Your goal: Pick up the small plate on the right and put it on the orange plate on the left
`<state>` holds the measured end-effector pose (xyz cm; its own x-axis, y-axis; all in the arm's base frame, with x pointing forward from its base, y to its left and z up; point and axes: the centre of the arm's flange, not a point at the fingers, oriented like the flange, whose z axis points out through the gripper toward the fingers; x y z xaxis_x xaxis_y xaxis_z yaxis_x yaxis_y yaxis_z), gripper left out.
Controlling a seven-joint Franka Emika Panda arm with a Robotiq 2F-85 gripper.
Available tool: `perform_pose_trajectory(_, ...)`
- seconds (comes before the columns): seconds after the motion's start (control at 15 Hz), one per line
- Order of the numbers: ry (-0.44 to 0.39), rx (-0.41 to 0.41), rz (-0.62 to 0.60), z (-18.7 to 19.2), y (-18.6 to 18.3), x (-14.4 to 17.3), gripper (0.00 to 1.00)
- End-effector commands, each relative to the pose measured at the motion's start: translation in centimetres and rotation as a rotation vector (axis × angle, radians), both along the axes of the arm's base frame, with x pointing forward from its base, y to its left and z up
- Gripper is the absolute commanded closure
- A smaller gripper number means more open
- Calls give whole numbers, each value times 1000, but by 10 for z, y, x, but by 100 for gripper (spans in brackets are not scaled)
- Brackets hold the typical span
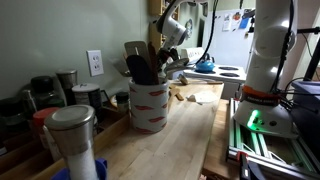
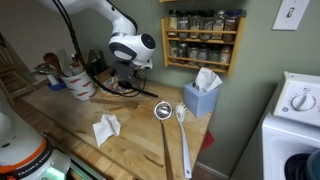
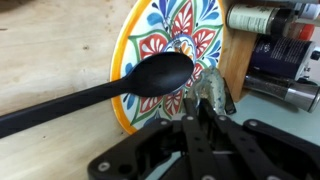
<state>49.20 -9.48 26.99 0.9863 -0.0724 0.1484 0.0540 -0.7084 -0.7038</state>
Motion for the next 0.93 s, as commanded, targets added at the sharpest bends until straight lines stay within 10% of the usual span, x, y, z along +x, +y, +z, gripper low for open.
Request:
perform_pose_trajectory(0.0,16,35,46,-5,14,3,97)
perform_pose_trajectory(0.87,81,61,103,-23,72,51,97)
